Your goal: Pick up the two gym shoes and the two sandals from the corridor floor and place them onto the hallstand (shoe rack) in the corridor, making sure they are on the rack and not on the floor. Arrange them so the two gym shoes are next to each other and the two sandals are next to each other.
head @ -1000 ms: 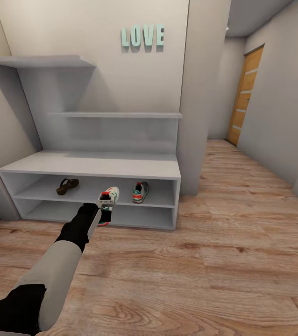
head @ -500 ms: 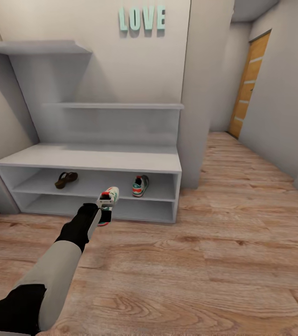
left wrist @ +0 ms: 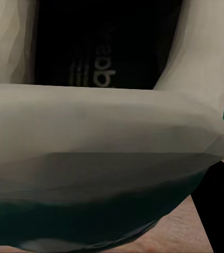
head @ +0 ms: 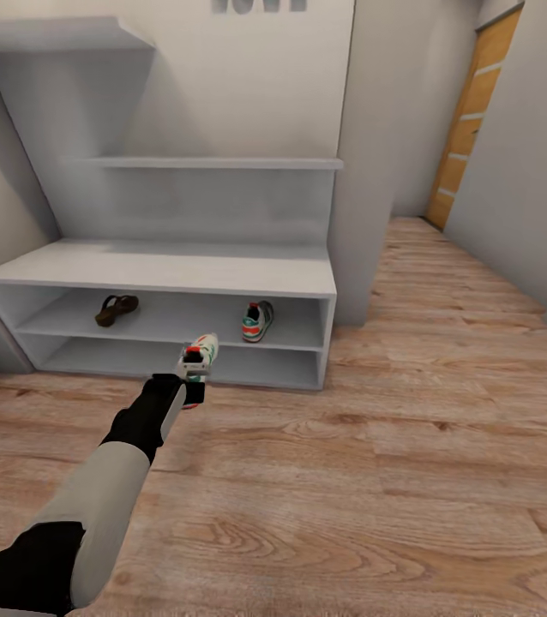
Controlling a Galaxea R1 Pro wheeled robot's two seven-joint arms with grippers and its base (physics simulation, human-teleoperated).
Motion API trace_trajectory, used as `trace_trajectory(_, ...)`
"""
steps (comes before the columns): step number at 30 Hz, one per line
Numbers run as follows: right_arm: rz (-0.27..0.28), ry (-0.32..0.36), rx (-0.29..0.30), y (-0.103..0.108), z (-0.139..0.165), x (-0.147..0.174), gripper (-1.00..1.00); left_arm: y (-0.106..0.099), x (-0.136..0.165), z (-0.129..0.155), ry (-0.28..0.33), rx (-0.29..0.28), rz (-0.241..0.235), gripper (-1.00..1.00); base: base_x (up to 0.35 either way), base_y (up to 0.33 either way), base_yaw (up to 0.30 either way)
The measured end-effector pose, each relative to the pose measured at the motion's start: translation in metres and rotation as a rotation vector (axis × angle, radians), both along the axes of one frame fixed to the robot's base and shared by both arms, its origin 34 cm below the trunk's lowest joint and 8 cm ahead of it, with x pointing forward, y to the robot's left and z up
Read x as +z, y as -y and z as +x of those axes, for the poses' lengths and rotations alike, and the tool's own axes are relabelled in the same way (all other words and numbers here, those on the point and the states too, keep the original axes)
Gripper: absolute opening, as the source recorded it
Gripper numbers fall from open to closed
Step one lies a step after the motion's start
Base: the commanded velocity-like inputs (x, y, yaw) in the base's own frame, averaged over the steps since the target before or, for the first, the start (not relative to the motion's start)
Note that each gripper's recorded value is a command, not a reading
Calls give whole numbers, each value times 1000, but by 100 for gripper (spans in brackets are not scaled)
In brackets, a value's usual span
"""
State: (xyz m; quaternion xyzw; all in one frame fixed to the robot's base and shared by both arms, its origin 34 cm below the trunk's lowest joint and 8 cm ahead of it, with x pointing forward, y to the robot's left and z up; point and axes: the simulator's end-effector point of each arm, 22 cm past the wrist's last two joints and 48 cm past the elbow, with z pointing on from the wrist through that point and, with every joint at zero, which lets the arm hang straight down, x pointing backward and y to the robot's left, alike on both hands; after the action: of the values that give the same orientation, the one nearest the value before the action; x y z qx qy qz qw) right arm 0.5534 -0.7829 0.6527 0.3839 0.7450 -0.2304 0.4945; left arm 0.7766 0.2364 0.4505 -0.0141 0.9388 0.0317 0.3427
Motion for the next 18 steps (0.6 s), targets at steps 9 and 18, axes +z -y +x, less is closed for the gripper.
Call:
trace_trajectory(9, 0, -47, 0, 0, 6, -23, -100, 0, -28, 3, -8, 0, -2, -100, 0, 0, 0)
trace_trajectory(18, -33, -109, -17, 5, 2, -31, -100, 3, -28, 15, 53, -12, 8, -100, 0, 0, 0)
